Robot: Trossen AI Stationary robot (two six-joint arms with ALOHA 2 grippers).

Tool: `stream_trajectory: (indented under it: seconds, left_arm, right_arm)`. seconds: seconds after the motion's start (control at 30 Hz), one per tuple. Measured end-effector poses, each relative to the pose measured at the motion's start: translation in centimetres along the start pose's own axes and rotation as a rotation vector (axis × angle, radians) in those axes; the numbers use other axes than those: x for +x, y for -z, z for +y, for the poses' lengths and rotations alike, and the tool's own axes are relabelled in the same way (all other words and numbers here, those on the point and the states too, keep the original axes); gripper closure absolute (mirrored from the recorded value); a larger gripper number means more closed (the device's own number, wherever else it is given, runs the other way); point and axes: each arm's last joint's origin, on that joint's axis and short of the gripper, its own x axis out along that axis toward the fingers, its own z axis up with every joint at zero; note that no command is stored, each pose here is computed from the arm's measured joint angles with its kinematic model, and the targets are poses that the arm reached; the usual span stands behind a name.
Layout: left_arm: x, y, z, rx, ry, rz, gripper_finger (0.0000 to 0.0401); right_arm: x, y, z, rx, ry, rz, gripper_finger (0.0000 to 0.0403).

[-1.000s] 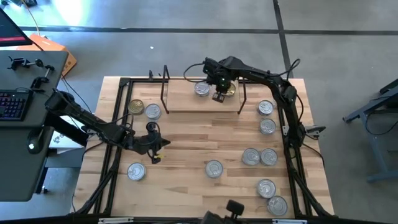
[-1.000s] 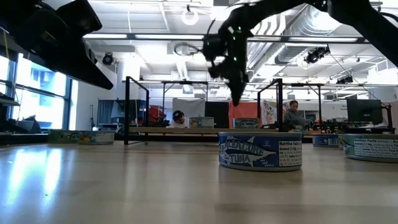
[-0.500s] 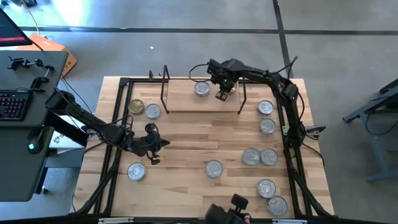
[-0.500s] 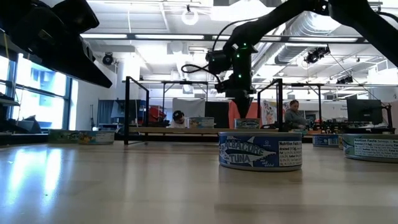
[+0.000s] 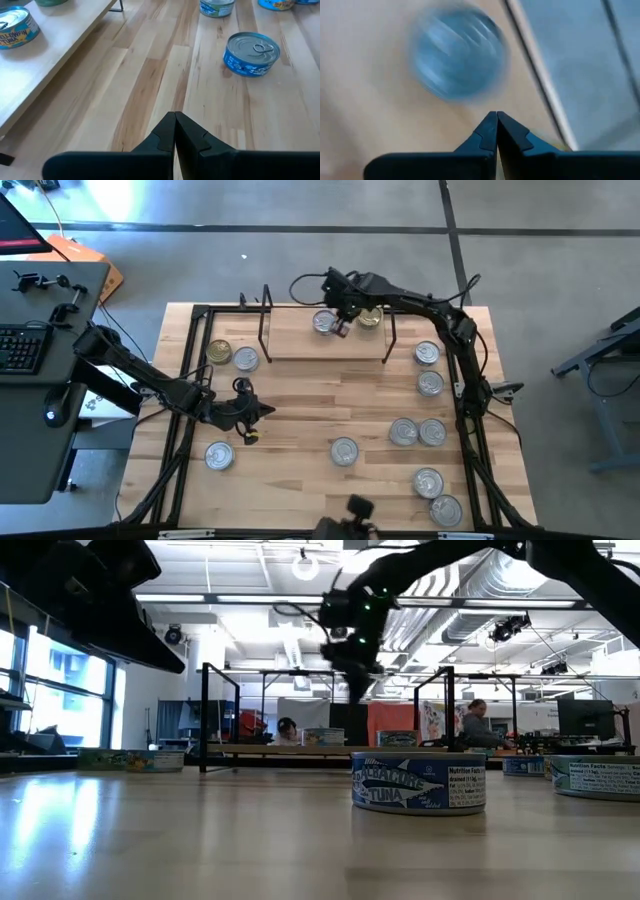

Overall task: Stack canned seafood by type on shelf
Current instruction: Adjust the tuna cans on the shelf

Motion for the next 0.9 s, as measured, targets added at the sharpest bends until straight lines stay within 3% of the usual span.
stream_trajectory:
  seconds: [0.1,0.37,0.9]
  left_arm:
    - [0.0,0.0,0.1,0.01,-0.023,-0.01,0.0401]
    - [0.0,0.0,0.1,0.017,-0.044,-0.017,0.0401]
    - [0.0,-0.1,0.1,0.015,-0.045,-0.018,0.0401]
  right_arm:
    - [1.5,-0.9,1.3,-0.041,-0.085,-0.074,0.0403]
    - [5.7,-1.6,1.8,-0.023,-0.094,-0.11,0.0403]
    - [4.8,-2.4,-0.2,0.013,-0.039,-0.15,0.0403]
